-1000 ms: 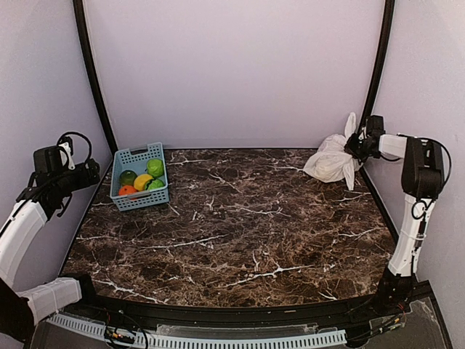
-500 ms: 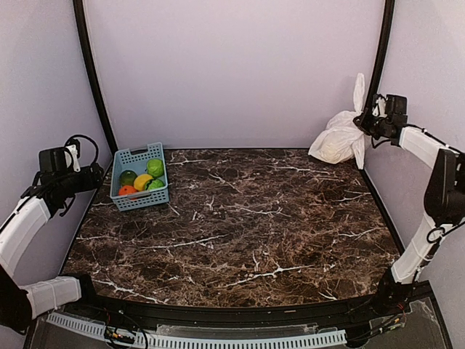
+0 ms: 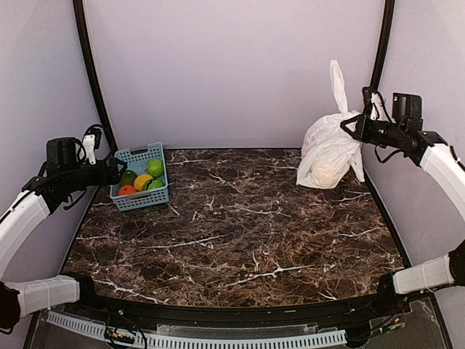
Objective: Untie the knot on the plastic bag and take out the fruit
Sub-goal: Place the takeout bag at the center of the board, then adjust the fake fruit at the center of the board, then adjust the takeout bag at the center of the board, then pick up the bag handles from the takeout bag.
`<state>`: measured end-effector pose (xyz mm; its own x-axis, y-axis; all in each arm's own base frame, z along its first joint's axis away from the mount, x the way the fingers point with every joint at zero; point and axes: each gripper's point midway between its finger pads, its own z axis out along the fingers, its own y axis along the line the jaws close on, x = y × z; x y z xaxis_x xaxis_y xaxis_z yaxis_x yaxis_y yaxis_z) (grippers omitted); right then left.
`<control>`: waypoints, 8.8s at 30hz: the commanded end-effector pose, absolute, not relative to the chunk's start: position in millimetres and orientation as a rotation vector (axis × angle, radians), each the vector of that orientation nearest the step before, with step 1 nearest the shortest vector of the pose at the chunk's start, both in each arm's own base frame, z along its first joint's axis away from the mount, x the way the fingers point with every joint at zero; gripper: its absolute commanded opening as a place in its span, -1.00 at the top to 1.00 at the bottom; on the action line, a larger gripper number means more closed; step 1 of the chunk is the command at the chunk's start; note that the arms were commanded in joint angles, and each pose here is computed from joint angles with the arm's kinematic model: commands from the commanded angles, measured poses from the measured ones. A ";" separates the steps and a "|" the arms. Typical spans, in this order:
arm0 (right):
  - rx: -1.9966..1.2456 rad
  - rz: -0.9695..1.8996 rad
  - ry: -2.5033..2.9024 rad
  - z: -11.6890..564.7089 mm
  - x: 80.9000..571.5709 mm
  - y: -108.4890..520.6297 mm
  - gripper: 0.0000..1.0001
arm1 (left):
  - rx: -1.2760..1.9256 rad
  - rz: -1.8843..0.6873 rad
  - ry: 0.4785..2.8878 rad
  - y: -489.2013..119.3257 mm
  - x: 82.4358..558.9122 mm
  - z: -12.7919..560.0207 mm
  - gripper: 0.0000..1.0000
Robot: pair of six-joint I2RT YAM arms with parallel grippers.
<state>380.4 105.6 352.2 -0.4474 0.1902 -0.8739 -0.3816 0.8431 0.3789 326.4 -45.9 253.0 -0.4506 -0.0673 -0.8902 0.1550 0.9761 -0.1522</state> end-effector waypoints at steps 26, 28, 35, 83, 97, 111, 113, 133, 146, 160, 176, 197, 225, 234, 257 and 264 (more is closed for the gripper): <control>-0.678 0.927 2.177 215.5 256.5 344.8 1.00 | 0.224 -0.823 2.164 -231.6 243.4 248.1 -0.79; -0.668 0.904 2.186 206.7 256.4 352.6 1.00 | 0.229 -0.848 2.155 -237.3 241.2 250.6 -0.79; -0.637 0.838 2.234 178.2 251.5 366.2 1.00 | 0.231 -0.880 2.144 -243.5 235.2 246.1 -0.79; -0.386 0.940 2.435 171.4 290.7 298.9 -0.47 | 0.932 -1.052 2.489 -431.4 110.4 115.8 -0.84; -0.389 1.016 2.446 163.2 283.9 305.2 0.05 | 0.907 -0.978 2.533 -431.2 116.7 98.6 -0.14; -0.352 1.062 2.432 169.0 284.2 308.2 0.81 | 0.891 -0.918 2.505 -428.2 125.9 98.4 0.63; -0.355 1.070 2.427 171.7 283.1 308.6 0.98 | 0.880 -0.904 2.499 -426.6 128.1 99.0 0.86; -0.467 1.064 2.385 192.0 238.9 310.8 1.00 | 0.565 -0.685 2.370 -331.7 238.9 131.7 0.98; -0.442 0.928 2.338 204.0 268.6 286.7 0.50 | 0.385 -0.665 2.427 -279.2 273.3 112.8 0.98; -0.685 0.893 2.266 213.5 287.5 311.7 -0.21 | 0.332 -0.595 2.347 -257.4 285.7 162.3 -0.08; -0.781 0.994 2.259 187.7 305.9 347.4 -0.93 | 0.239 -0.746 2.260 -249.0 267.3 211.6 -0.78; -0.936 1.254 2.299 170.7 241.3 390.8 -0.25 | 0.316 -0.881 2.260 -267.7 256.8 207.9 -0.82; -0.713 1.053 2.204 200.0 242.8 353.3 -0.78 | 0.644 -0.852 2.379 -335.1 220.0 165.6 -0.74; -0.687 1.023 2.193 202.9 246.1 348.4 -0.80 | 0.676 -0.801 2.411 -343.6 223.0 152.0 -0.39; -0.914 1.074 2.067 218.9 243.1 383.3 -0.87 | 0.674 -0.858 2.344 -344.4 217.4 163.3 0.98; -0.956 1.100 2.069 205.2 252.3 405.5 -0.86 | 0.672 -0.858 2.348 -344.3 216.9 161.7 0.98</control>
<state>250.2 388.4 198.8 -0.5979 -0.3085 -0.7399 -0.7775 0.4479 0.4415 221.5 -345.0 155.3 -0.7347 0.2711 -0.6219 0.6000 0.6876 -0.4090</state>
